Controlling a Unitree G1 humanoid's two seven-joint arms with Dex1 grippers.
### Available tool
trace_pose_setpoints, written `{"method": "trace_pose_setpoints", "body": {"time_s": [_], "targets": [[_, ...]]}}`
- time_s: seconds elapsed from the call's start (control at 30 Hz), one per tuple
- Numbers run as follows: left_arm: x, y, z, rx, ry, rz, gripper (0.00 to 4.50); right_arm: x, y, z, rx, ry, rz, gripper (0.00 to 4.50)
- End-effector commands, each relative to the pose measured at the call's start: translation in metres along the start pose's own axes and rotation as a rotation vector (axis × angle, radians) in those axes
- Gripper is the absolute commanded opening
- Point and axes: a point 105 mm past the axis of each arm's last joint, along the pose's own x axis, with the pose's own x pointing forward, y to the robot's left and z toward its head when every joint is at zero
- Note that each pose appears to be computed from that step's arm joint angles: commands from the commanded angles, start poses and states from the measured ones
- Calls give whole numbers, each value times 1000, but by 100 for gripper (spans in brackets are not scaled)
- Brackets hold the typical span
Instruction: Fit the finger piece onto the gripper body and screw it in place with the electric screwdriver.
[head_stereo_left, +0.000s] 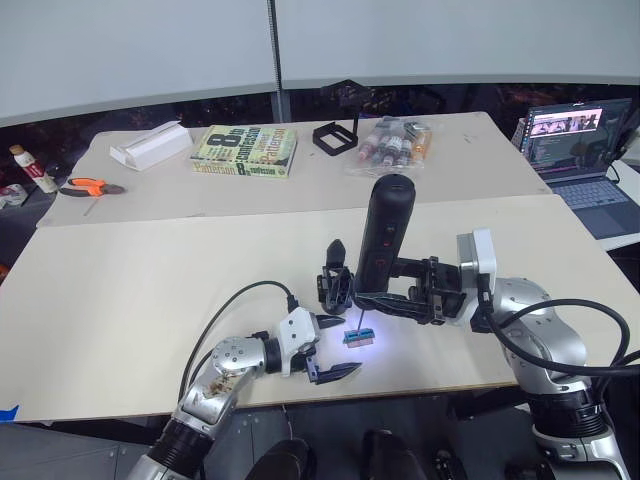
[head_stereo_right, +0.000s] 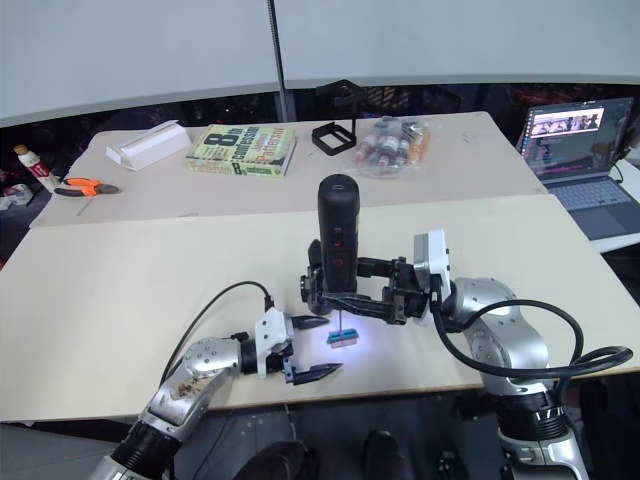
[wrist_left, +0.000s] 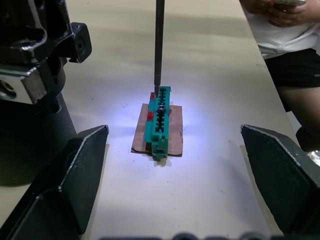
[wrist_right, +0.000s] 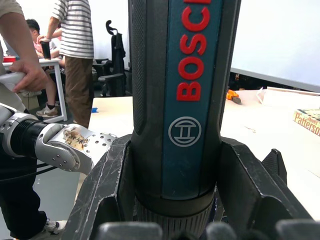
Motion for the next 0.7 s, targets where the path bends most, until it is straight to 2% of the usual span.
{"method": "trace_pose_setpoints", "body": {"time_s": [0.03, 0.7], "targets": [[1, -3, 3, 11, -14, -4, 447, 4, 2, 16, -68, -32, 31, 193], [1, -2, 3, 7, -14, -2, 447, 5, 4, 9, -63, -11, 35, 193]]}}
